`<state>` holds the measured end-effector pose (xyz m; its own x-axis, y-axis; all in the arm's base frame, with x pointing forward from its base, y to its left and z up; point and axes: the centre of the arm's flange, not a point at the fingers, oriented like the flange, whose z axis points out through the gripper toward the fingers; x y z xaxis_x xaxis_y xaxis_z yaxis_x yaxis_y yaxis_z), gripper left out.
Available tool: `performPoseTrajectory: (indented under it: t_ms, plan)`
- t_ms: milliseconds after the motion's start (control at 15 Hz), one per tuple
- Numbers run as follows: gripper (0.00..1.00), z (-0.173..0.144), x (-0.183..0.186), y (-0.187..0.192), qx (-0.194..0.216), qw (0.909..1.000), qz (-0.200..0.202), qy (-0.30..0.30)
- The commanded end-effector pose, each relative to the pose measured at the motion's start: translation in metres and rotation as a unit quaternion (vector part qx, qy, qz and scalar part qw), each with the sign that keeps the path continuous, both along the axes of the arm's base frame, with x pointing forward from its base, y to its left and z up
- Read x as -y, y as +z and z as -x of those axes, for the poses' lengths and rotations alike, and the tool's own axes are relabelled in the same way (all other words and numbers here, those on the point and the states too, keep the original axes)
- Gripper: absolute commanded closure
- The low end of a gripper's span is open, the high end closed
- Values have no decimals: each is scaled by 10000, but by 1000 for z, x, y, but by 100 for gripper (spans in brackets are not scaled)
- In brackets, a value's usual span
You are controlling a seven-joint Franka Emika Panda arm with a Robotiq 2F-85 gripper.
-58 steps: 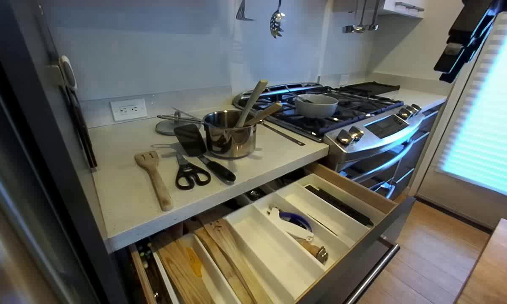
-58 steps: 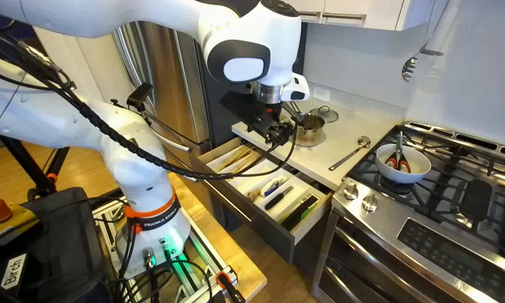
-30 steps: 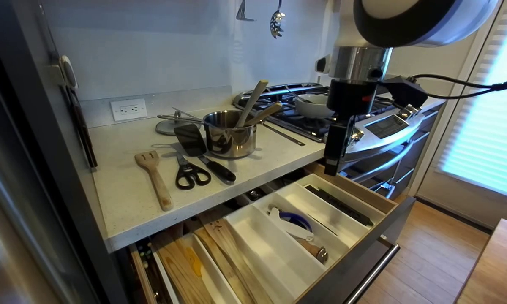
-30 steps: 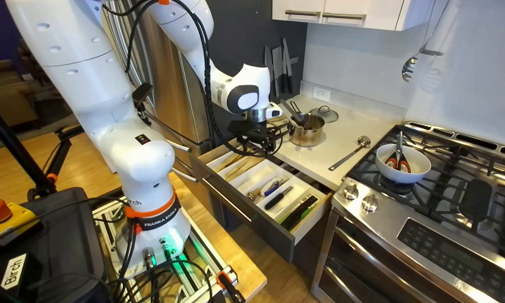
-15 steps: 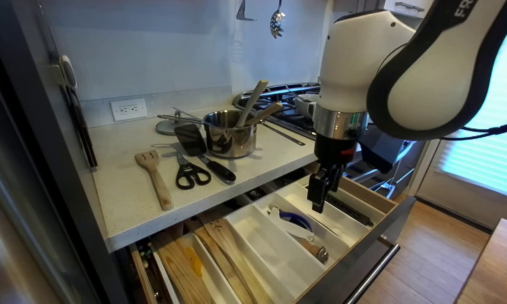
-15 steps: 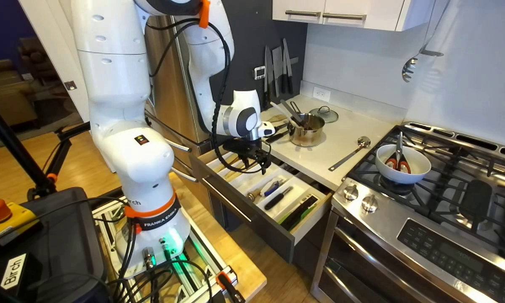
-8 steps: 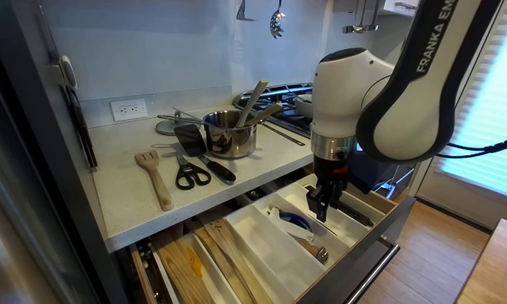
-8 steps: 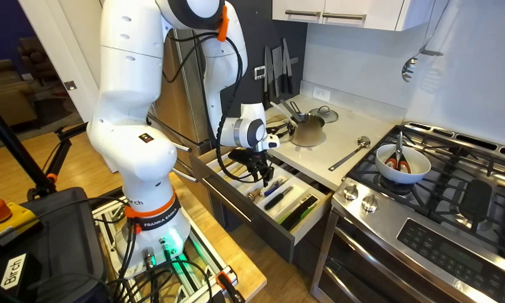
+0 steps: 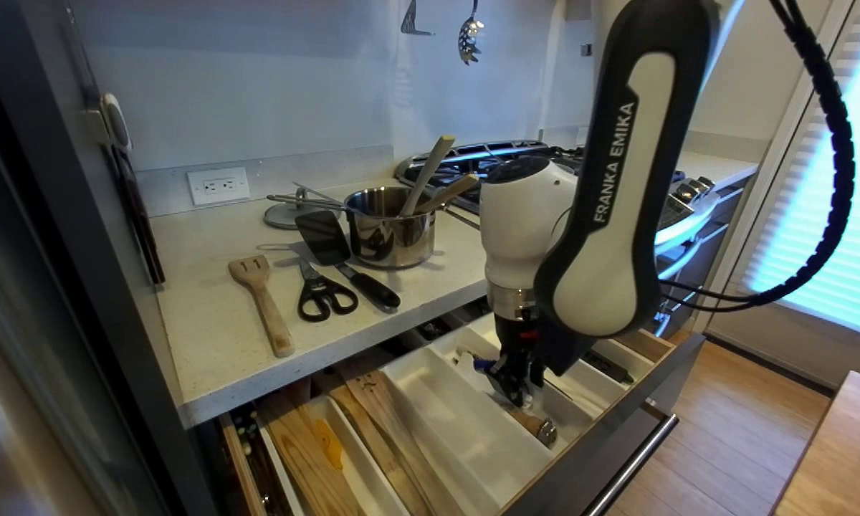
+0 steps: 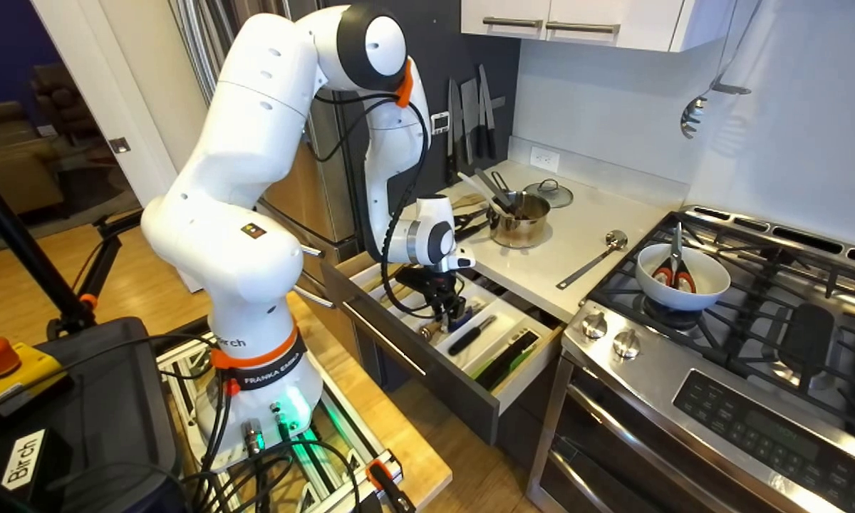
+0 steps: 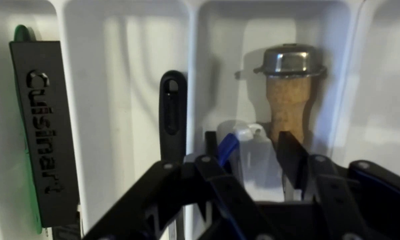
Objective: Pick up the white and blue object from the open drawer and put it on the kitchen counter
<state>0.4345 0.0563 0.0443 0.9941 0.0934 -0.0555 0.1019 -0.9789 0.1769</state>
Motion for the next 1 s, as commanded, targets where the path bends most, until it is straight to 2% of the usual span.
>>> performPoseTrajectory:
  t_ms: [0,67,200,267,333,467,533,733,933]
  plan:
    - [49,-27,-1,-17,90,9998,67,-157]
    - [47,-30,-2,-20,122,9997,58,-193]
    - [53,-37,-3,-22,153,9996,71,-233]
    - [65,-39,-4,-24,166,9995,70,-247]
    - [82,-40,-4,-26,165,9995,81,-252]
    - [95,-42,-1,-25,178,9994,108,-290]
    - [99,-43,2,-23,198,9993,114,-300]
    - [99,-44,11,-12,278,9989,114,-356]
    - [99,-37,16,33,405,9986,-252,-233]
